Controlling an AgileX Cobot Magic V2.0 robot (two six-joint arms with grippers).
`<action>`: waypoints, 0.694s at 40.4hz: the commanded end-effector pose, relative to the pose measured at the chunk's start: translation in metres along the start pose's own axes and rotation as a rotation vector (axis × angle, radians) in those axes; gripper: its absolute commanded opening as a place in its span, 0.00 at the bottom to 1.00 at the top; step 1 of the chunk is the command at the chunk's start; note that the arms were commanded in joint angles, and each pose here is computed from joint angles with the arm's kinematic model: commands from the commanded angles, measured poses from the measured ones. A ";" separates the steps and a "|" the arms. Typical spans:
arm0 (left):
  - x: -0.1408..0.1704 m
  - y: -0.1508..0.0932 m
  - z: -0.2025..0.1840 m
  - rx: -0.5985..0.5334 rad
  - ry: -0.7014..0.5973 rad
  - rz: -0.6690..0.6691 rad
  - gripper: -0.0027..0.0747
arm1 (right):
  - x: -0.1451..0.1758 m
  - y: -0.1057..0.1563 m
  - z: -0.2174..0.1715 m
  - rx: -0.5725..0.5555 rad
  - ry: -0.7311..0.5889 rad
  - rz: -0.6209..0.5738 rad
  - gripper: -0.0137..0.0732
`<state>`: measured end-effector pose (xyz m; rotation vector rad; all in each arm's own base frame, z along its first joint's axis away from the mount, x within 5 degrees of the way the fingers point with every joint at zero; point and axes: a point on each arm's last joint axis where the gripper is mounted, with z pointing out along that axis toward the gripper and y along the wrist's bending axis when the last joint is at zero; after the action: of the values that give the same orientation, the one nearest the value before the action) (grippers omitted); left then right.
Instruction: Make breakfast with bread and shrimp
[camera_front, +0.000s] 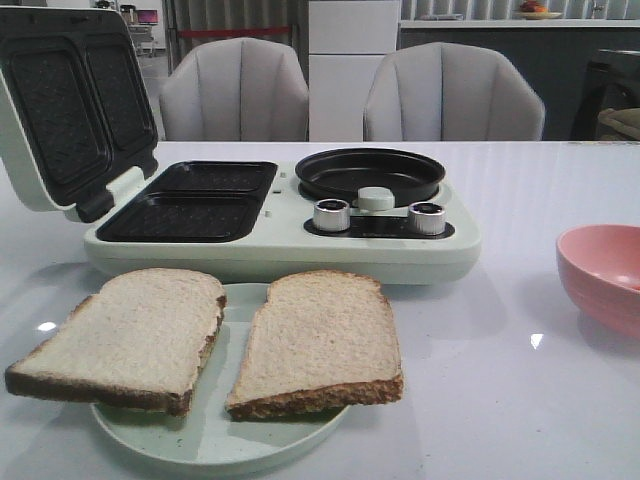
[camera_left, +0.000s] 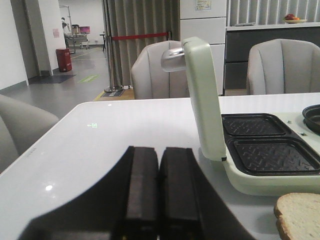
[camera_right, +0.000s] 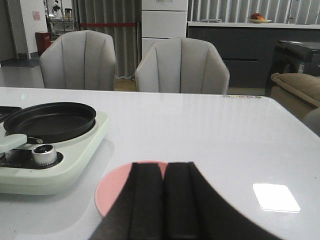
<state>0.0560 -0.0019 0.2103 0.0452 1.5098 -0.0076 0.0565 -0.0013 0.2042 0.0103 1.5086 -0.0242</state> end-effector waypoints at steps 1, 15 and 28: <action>-0.013 0.000 -0.003 0.007 -0.164 -0.005 0.16 | -0.033 0.000 -0.006 0.000 -0.174 -0.001 0.21; -0.115 0.003 -0.021 0.006 -0.298 -0.027 0.16 | -0.136 -0.003 -0.026 0.025 -0.132 0.004 0.21; -0.167 0.003 0.002 0.013 0.015 -0.032 0.16 | -0.173 -0.005 0.001 0.039 0.106 0.008 0.21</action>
<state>0.0409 -0.0015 0.3627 0.0339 1.5133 -0.0240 0.0368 -0.0042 0.3659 0.0490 1.6049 -0.0435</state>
